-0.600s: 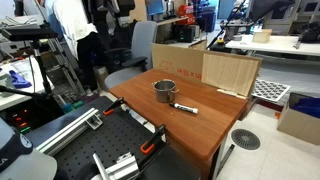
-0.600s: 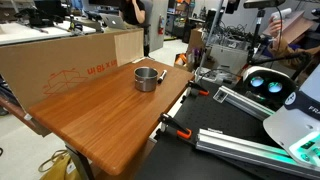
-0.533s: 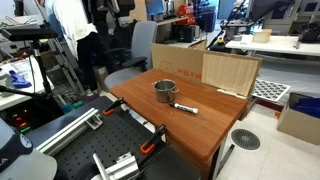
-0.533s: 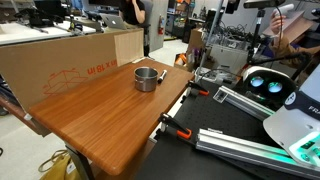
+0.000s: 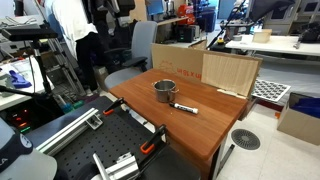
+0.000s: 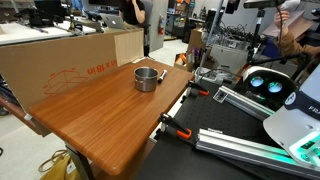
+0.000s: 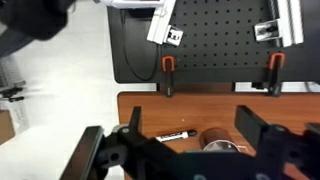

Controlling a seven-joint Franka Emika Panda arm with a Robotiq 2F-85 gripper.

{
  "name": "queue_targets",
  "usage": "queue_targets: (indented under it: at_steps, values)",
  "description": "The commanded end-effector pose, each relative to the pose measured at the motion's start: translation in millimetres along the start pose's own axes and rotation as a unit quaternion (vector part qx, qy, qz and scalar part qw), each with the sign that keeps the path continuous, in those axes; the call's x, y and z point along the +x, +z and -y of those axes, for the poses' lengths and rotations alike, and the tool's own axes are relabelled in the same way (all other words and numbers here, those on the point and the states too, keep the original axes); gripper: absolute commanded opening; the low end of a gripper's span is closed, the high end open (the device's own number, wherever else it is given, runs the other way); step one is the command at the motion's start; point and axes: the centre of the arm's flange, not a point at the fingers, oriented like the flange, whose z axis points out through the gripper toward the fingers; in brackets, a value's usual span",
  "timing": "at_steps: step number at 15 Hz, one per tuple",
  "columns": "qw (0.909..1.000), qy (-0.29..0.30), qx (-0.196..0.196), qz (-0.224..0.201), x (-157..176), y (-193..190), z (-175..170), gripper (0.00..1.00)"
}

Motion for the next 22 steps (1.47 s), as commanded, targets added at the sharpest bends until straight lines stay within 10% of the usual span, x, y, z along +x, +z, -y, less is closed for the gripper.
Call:
queue_targets:
  at_steps: [1, 7, 11, 22]
  values:
    - [1.0, 0.0, 0.0, 0.0, 0.0, 0.0, 0.0, 1.0]
    - [0.9957, 0.048, 0.076, 0.019, 3.8, 33.1, 3.4, 1.0]
    - [0.9775, 0.106, 0.179, 0.032, 15.1, 49.8, -7.2, 1.0]
    - [0.8754, 0.321, 0.351, 0.087, 95.1, 107.7, -67.8, 1.0]
